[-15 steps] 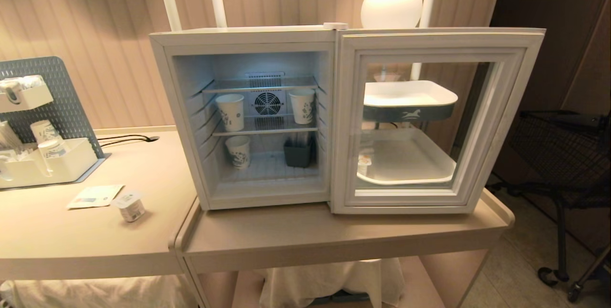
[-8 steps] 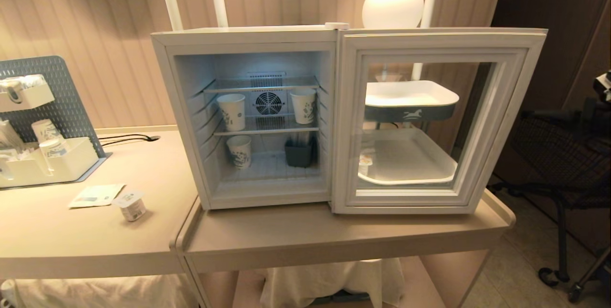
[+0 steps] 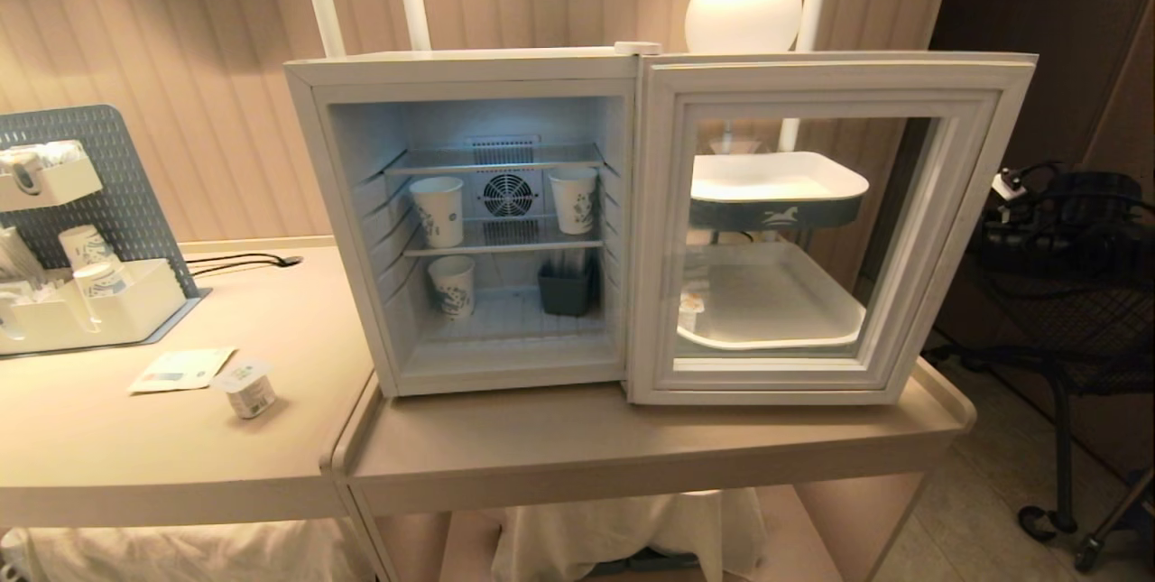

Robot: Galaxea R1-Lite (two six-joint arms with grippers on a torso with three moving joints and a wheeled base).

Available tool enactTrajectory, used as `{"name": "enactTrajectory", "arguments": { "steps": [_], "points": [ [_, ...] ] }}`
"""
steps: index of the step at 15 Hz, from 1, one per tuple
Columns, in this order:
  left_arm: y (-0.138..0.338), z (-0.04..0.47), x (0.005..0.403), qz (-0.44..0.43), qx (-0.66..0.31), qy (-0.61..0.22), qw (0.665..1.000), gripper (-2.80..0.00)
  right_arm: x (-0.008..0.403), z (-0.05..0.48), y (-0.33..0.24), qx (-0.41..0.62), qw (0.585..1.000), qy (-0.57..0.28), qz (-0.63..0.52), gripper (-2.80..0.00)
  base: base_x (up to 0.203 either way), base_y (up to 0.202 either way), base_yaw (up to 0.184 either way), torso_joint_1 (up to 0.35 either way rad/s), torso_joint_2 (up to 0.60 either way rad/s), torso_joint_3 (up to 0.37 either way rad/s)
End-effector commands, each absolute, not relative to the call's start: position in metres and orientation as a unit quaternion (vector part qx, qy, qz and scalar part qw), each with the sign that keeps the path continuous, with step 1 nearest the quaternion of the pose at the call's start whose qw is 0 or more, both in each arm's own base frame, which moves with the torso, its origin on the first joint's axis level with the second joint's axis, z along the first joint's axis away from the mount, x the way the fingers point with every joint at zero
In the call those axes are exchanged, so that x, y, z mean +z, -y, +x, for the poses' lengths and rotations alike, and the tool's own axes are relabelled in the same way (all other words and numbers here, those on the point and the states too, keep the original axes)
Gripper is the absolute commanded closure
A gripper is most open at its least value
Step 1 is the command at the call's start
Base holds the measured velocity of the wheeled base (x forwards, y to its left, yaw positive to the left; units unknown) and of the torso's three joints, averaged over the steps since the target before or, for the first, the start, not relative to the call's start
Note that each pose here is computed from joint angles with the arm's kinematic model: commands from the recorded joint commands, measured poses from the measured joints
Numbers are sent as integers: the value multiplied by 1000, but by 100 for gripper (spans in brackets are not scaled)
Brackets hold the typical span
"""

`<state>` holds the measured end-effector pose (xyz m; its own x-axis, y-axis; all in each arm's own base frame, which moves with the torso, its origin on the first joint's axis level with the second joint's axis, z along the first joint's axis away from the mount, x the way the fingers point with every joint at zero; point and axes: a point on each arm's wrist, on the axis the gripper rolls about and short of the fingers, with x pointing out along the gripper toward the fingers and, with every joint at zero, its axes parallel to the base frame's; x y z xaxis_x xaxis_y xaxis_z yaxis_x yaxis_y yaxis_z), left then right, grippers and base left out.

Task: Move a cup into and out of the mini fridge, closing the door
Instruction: Close the freezer door

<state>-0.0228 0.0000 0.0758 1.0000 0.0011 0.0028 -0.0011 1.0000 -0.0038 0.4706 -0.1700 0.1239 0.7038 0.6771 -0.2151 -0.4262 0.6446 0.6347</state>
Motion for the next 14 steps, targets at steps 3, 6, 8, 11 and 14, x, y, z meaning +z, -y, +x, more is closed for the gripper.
{"name": "enactTrajectory", "arguments": {
  "steps": [3, 6, 8, 11, 14],
  "points": [
    [0, -23, 76, -2, 1, 2, 1000, 0, 122, 466, 149, 330, 866, -242, 289, 0, 0, 0, 0, 0, 0, 0],
    [0, -23, 76, -2, 1, 2, 1000, 0, 141, 441, 139, 333, 863, -246, 290, 0, 0, 0, 0, 0, 0, 0],
    [0, -23, 76, -2, 1, 2, 1000, 0, 159, 417, 132, 333, 863, -245, 289, 0, 0, 0, 0, 0, 0, 0],
    [0, -23, 76, -2, 1, 2, 1000, 0, 189, 377, 118, 333, 868, -238, 280, 0, 0, 0, 0, 0, 0, 0],
    [0, -23, 76, -2, 1, 2, 1000, 0, 220, 324, 98, 334, 874, -227, 269, 0, 0, 0, 0, 0, 0, 0]
  ]
}}
